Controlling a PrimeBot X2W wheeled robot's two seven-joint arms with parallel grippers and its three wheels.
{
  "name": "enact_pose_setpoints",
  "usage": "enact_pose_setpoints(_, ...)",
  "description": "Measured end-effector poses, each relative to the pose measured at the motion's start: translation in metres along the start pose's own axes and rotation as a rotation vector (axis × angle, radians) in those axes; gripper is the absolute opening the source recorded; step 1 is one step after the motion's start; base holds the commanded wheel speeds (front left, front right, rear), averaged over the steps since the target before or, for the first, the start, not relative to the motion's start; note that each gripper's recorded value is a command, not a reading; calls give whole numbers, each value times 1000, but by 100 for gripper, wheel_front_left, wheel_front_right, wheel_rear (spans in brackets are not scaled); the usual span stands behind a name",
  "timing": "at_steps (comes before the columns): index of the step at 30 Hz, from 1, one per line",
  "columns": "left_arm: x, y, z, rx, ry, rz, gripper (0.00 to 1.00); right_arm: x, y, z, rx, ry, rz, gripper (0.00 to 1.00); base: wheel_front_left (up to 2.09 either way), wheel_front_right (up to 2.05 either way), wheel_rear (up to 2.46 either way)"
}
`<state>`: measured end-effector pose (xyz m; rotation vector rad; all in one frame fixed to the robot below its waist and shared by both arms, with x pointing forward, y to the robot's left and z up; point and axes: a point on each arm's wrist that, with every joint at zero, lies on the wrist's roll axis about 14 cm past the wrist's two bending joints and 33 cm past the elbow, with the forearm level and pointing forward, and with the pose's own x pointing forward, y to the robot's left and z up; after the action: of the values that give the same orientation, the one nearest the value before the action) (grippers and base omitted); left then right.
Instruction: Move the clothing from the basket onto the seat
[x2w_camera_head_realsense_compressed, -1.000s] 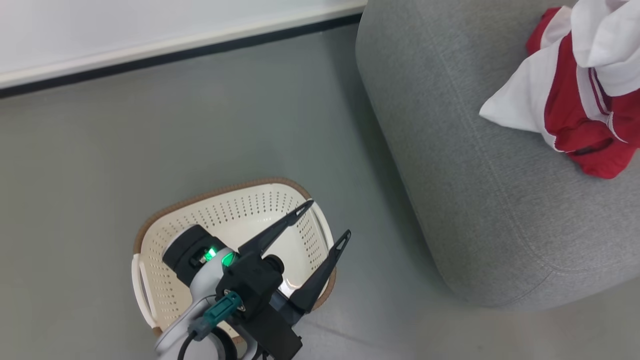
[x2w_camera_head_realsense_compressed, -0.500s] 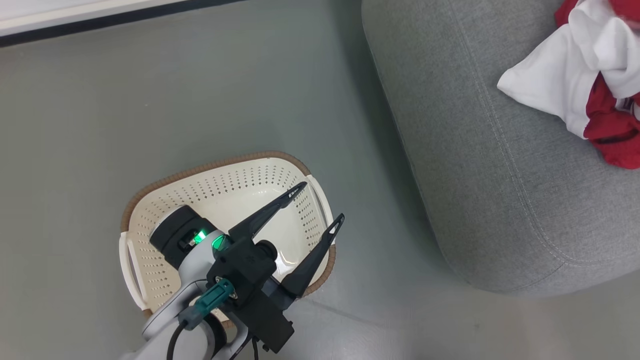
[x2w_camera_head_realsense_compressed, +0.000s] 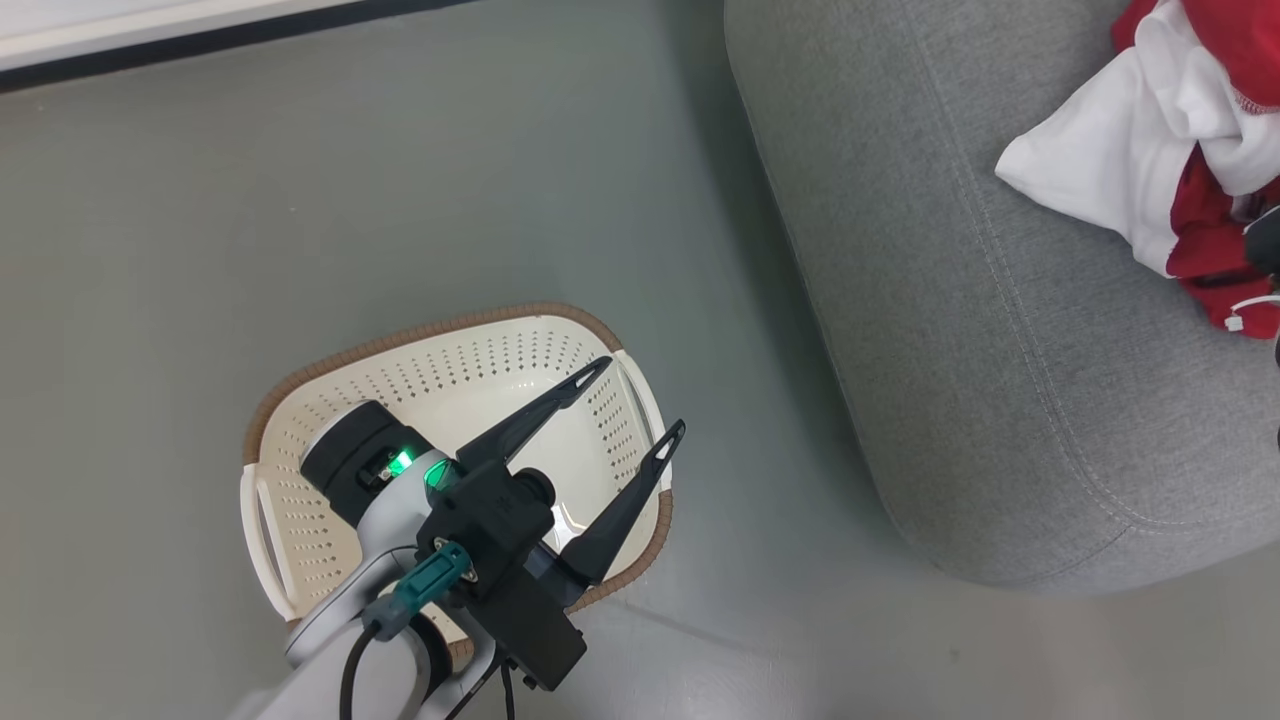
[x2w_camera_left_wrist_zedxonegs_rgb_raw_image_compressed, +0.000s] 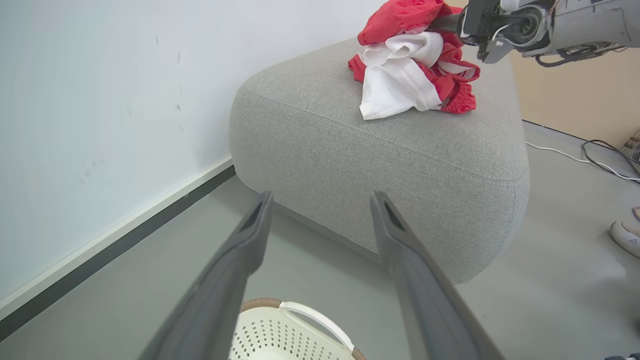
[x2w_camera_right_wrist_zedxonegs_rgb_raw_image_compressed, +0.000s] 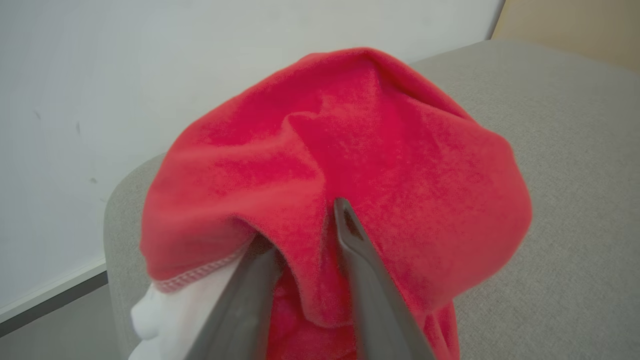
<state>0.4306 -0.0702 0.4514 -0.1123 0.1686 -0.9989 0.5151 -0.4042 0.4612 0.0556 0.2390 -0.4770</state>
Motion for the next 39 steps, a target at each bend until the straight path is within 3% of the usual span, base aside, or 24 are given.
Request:
enact_pose_setpoints(18, -7, -14, 28, 39, -55, 32, 100, -53, 26, -22, -36, 22, 140, 100, 0, 0, 0)
enact_pose_setpoints(32, -38, -5, 44, 30, -85, 203, 100, -104, 62, -33, -17, -15, 290, 100, 0, 0, 0)
enact_pose_setpoints(39, -76, 21, 46, 37, -90, 369, 100, -126, 105, -25, -7, -71, 411, 100, 0, 0, 0)
